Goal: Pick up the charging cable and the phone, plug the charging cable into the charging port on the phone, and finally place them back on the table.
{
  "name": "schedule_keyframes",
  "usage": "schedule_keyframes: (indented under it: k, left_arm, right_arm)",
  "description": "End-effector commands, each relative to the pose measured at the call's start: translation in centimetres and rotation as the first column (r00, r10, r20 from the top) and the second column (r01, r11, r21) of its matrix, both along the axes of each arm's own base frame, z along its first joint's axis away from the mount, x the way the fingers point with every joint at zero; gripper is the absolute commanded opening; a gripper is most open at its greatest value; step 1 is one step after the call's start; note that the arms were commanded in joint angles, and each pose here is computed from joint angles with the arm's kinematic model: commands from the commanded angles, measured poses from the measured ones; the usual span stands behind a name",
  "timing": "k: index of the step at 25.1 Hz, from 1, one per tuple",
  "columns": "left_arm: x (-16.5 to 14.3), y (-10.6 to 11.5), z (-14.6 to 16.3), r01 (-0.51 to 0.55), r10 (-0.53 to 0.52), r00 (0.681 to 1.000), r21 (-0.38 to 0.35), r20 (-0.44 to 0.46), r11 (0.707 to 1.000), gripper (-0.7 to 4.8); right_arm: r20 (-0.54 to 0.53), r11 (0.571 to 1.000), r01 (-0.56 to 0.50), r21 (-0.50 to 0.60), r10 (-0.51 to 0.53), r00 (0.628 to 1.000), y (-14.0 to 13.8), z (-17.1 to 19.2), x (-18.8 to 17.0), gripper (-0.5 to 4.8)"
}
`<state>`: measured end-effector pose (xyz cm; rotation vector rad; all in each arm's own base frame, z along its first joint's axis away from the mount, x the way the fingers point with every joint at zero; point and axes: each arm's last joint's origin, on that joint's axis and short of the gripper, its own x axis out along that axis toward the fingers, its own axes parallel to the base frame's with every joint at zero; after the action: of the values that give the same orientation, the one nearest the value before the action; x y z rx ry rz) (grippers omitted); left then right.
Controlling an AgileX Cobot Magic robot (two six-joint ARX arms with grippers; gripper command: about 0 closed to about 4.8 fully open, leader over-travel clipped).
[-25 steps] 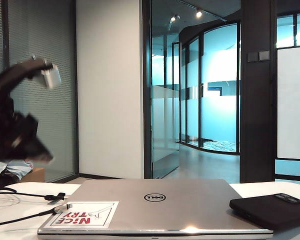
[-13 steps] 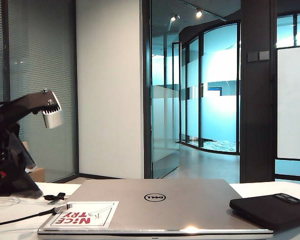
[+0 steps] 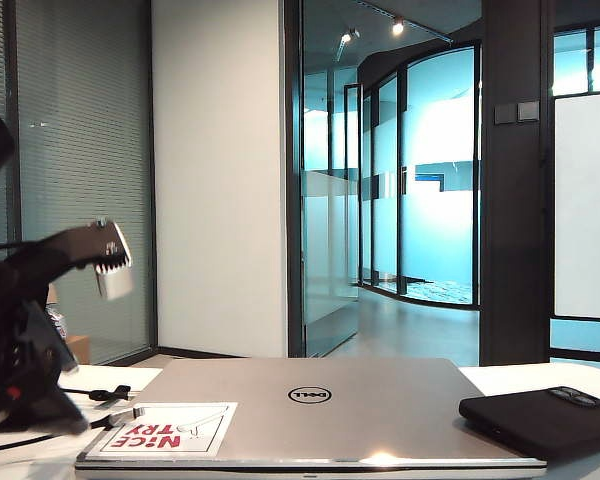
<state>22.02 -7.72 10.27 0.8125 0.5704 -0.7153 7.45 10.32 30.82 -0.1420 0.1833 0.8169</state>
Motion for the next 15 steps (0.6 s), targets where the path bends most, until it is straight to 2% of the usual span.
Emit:
schedule_keyframes:
  k: [1,15]
  left_arm:
    - [0.23,-0.07,-0.71,0.016,-0.016,1.0,0.014,-0.002,1.0,3.8]
    - [0.91,-0.3,-1.69,0.016,-0.016,0.999,0.002,0.035,1.0,3.71]
  right_arm:
    - [0.022,1.0,0.002,0.027,-0.002,1.0,-0.19,0.49,-0.11,-0.02]
    - [0.024,1.0,0.003,0.029,-0.003,1.0,-0.24,0.53,-0.13,-0.02]
